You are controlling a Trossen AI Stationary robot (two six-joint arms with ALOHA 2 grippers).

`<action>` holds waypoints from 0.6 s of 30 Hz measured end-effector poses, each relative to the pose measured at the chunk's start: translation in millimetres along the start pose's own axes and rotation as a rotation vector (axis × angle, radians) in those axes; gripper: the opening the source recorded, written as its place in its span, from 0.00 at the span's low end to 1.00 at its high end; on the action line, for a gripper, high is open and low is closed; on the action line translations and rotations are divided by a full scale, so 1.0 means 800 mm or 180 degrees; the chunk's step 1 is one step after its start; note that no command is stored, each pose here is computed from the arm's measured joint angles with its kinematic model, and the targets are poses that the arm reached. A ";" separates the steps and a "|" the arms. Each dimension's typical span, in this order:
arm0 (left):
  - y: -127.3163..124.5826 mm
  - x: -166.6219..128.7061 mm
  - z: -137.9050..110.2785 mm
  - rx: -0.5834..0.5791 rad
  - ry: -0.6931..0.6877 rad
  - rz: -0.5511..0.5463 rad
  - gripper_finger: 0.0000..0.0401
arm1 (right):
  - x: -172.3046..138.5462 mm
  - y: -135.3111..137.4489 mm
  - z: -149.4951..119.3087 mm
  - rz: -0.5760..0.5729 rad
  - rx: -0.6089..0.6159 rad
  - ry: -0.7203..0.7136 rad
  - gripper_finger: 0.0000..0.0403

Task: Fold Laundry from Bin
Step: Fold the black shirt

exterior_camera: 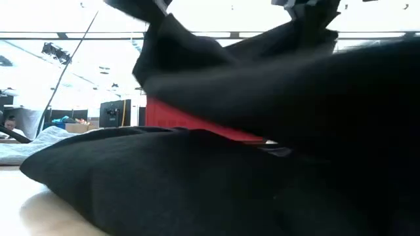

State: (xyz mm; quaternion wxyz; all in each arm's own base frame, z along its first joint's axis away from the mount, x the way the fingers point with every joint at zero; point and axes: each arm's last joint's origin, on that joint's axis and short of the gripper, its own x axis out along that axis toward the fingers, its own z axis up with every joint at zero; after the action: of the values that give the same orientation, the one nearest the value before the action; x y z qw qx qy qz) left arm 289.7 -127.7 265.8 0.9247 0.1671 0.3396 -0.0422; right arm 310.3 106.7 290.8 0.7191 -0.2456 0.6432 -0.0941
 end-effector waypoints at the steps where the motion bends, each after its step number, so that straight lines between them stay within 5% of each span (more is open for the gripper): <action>1: 0.001 0.002 -0.008 -0.0056 -0.0009 0.0013 0.01 | 0.006 -0.006 0.002 0.0014 -0.0016 -0.0003 0.04; 6: -0.004 0.017 -0.046 -0.0116 -0.0049 0.0025 0.01 | 0.034 -0.033 0.015 0.0299 -0.0009 -0.0133 0.07; 11: 0.005 0.031 -0.068 -0.0357 -0.0020 0.0259 0.04 | 0.067 -0.053 0.016 0.0763 0.0156 -0.0091 0.24; 18: 0.025 0.038 -0.088 -0.0366 0.0343 0.0538 0.37 | 0.071 -0.080 -0.004 0.0775 0.0605 0.0460 0.48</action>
State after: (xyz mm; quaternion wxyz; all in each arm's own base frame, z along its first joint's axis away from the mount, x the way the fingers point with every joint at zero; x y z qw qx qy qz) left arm 273.4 -84.4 201.7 0.9134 0.1438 0.3753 0.0645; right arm 327.2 25.5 271.0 0.6970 -0.0894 0.7064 -0.0841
